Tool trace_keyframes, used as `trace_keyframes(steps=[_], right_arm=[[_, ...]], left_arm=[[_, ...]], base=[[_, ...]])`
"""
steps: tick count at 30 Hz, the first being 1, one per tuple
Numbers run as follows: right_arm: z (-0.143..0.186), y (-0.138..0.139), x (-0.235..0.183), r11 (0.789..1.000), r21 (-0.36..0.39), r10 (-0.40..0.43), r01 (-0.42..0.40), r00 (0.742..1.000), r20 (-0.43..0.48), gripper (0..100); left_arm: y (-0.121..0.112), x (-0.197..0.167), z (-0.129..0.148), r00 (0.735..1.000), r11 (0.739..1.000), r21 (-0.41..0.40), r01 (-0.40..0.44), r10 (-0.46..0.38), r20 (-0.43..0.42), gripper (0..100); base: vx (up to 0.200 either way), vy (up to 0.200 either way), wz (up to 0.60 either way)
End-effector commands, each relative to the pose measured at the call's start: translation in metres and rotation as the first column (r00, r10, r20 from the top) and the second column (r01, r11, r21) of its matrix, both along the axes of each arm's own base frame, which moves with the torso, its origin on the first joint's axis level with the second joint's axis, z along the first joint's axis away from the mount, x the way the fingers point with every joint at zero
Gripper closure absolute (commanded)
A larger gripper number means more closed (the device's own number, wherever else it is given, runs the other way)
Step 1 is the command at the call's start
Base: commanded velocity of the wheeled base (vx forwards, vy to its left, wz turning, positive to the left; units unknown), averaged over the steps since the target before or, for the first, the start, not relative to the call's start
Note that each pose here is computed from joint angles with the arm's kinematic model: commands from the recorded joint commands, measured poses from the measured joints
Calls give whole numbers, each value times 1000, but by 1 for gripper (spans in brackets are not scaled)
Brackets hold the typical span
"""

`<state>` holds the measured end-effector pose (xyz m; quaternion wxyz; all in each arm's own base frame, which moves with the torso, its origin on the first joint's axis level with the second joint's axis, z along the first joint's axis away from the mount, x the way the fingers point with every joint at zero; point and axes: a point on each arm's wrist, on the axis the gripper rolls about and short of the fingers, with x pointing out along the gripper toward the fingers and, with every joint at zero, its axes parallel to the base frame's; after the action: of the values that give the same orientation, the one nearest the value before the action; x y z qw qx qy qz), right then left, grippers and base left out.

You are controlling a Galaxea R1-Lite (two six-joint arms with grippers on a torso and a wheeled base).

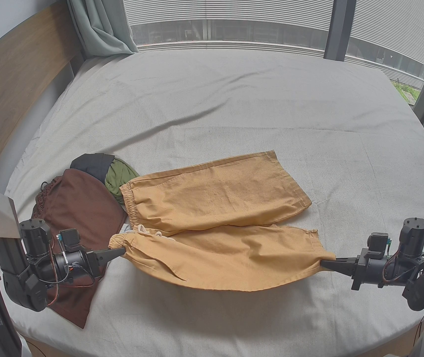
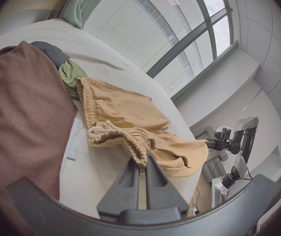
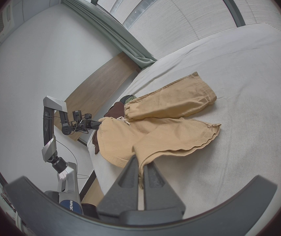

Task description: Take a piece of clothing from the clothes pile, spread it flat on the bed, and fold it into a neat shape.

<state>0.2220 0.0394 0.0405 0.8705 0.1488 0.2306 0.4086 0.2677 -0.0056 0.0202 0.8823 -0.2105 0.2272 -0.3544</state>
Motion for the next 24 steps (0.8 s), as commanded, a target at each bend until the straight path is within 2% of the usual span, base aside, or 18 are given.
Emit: trace_keyframes(steps=[1,24], right_arm=[[6,2,-5,1000,3,13,-13,1000,21,100],[19,5,-18,999,5,31,-32,998,62,100]], left_arm=[[0,2,1,1000,1000,-5,-4,4,3,100],[2,3,4,1000,1000,-6,-12,12,16,100]], base=[[0,0,0],[0,0,0]])
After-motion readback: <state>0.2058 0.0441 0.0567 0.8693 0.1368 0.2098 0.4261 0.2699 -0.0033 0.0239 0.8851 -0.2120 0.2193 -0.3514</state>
